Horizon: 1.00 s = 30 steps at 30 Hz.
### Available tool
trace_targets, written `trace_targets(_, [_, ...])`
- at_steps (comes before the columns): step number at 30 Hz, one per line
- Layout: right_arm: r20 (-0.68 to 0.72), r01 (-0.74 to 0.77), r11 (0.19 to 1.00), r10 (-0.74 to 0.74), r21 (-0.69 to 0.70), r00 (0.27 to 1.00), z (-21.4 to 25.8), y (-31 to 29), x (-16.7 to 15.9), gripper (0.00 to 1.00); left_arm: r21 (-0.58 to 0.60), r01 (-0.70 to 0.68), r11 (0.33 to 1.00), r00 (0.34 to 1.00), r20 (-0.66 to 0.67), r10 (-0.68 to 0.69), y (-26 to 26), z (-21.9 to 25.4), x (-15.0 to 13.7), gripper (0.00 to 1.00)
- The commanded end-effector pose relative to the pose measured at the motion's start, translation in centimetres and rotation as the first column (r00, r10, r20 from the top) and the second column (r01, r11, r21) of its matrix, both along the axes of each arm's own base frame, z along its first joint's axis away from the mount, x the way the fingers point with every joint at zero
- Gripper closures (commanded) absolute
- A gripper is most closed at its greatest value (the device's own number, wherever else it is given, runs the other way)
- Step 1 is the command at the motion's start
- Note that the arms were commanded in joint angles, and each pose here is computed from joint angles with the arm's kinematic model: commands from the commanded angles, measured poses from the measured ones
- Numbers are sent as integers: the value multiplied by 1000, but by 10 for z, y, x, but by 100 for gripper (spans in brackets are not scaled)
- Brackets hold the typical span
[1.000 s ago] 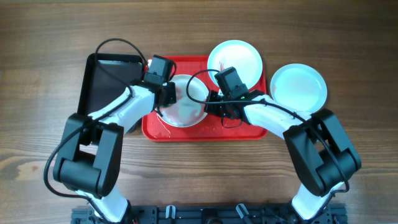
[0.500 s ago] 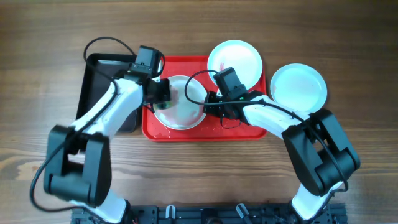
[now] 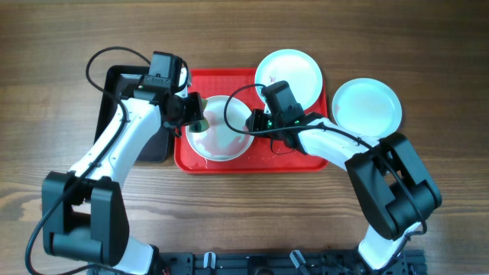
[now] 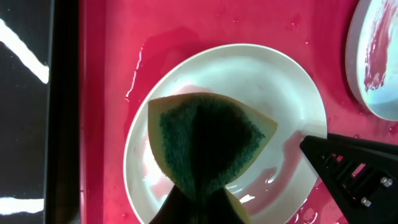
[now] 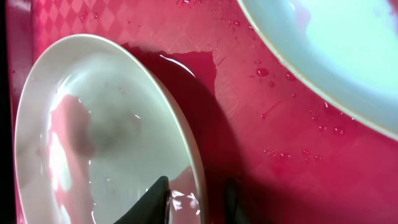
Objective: Clean dirty plates on tray and stack at the side
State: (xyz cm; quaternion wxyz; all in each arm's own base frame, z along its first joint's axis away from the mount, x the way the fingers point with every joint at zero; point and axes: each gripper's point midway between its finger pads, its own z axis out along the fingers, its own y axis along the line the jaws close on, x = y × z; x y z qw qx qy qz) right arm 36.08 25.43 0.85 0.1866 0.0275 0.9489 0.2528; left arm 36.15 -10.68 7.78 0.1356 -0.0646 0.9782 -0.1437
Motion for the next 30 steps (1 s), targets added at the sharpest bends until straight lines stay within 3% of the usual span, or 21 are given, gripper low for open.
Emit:
trace_targets(1, [6,18,996,-17,-82,1000,-20,-15,0,76,-37,-27,999,999,26,28,5,13,8,96])
trace_targets(5, [-5,17,996,-17,-84,1000,-23,-15,-1,96,-35,-33,999,999,26,34,7,13,8,96])
trace_targets(11, [-46,-20,999,18,-41,999,-21,-8,-11,96,-10,-43,999,999,32,44,12,12,10,96])
trace_targets(16, [-25,-5,998,4,-56,1000,9,-15,-15,96,-8,-44,999,999,31,44,12,12,10,96])
trace_targets(24, [111,76,961,-48,-265,993,80,-73,-30,96,-10,-87,996,996,32,87,28,12,14,96])
trace_targets(30, [235,206,879,-112,-431,966,109,-120,-30,96,-10,-100,995,994,34,100,33,12,15,96])
